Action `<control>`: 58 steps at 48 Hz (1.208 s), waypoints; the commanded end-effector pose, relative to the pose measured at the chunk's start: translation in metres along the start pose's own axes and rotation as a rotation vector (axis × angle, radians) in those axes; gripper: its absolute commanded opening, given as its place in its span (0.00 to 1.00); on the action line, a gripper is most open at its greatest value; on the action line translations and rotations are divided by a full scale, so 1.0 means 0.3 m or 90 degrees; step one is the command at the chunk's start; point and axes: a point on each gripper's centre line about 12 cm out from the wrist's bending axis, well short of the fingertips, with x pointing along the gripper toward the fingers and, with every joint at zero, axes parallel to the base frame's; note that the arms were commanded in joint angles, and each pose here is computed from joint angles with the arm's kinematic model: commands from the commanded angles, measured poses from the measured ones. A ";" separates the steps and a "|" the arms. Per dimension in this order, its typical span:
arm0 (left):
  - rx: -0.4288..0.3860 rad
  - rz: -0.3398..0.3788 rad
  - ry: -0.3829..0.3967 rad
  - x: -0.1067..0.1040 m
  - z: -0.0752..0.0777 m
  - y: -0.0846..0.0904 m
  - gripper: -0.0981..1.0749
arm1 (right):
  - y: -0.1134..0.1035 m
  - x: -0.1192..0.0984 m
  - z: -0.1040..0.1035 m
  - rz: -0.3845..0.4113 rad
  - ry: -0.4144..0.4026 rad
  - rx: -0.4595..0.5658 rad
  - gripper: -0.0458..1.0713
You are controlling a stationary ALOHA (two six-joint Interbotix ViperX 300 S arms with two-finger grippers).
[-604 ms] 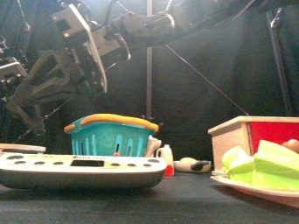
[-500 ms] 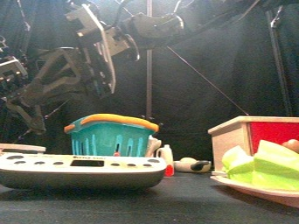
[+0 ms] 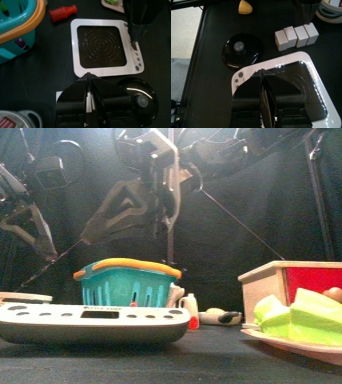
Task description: Grab ketchup
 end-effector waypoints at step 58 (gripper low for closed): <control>0.106 -0.122 -0.150 -0.053 0.191 -0.082 0.79 | -0.225 -0.182 -0.062 -0.148 0.188 0.228 0.37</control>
